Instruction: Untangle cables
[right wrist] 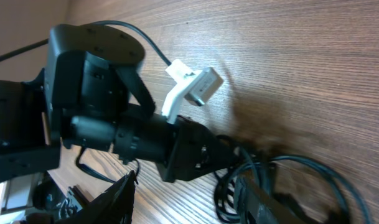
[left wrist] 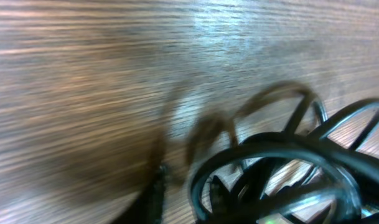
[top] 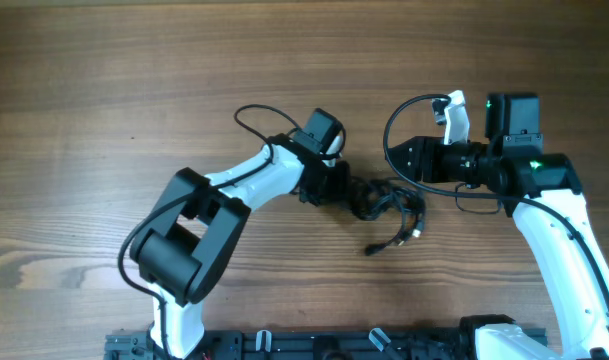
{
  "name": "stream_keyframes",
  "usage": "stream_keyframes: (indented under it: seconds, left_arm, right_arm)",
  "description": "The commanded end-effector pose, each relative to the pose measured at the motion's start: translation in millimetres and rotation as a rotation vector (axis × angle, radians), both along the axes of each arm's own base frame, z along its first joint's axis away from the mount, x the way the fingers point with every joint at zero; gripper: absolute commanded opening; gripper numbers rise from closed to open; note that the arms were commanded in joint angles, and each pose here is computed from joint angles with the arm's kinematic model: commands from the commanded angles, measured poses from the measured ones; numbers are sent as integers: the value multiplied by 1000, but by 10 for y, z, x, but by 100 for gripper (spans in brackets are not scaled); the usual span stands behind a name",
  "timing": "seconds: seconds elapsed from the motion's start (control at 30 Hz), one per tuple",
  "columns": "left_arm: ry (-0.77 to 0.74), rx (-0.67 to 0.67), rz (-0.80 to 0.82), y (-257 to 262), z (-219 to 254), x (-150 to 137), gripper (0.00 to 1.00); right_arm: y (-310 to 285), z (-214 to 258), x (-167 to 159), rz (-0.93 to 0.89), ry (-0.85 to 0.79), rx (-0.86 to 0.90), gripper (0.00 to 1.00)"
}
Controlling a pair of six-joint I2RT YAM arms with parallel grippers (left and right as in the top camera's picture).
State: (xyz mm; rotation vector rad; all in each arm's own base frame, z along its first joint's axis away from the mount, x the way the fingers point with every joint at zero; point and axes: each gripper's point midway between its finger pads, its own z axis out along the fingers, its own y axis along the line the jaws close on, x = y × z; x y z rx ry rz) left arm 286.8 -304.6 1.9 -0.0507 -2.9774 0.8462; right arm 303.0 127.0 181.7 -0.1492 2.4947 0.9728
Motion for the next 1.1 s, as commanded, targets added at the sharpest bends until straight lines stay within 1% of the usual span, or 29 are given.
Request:
stream_keyframes:
  seconds: [0.0,0.03,0.1,0.13,0.17,0.2,0.23,0.27,0.33,0.4,0.47,0.53,0.57,0.63,0.7,0.77,0.87,0.97,1.07]
  left_arm:
    - [40,100,120,65,-223,0,8]
    - [33,119,142,87,-238,21,4]
    - [18,128,164,86,-243,59,4]
    - [9,118,164,67,-234,82,6]
    - [-11,100,163,21,-214,122,12]
    - [-24,88,160,-14,-200,143,15]
    - [-33,80,156,-43,-191,149,13]
    - [-40,74,150,-72,-185,146,4]
    - [-51,65,146,-102,-172,158,4]
    - [-78,41,164,-87,-100,269,4]
    - [-119,-30,183,-74,140,438,4]
    - [-156,-128,156,-98,433,534,4]
    - [-181,-183,142,-84,641,581,4]
    - [-220,-243,120,-21,946,609,4]
    - [-240,-277,94,38,1152,577,4]
    - [-245,-327,45,26,1312,497,4]
    - [-216,-405,-35,-49,1427,345,4]
    - [-176,-459,-84,-48,1479,239,4]
    - [-142,-465,-62,66,1472,260,4]
  right_arm:
    - [22,47,24,10,-10,9,53]
    - [22,46,24,10,-9,9,53]
    - [22,45,24,10,-9,9,53]
    - [22,45,24,10,-9,9,53]
    - [22,45,23,10,-9,9,53]
    - [22,45,23,10,-9,9,53]
    - [21,43,21,10,-7,9,53]
    - [21,39,14,10,-3,9,53]
    - [18,-4,-33,9,31,8,53]
    - [17,-76,-82,12,74,4,51]
    - [42,-120,-107,53,66,-10,45]
    - [114,-101,-137,134,11,-18,33]
    - [146,-95,-140,169,-22,-30,30]
    - [196,-79,-139,242,-96,-56,28]
    - [286,-35,-181,341,-177,-54,28]
    - [429,43,-262,460,-269,-21,35]
    - [591,77,-273,529,-340,-35,42]
    - [660,9,-229,539,-369,-120,43]
    - [602,-49,-121,478,-355,-187,43]
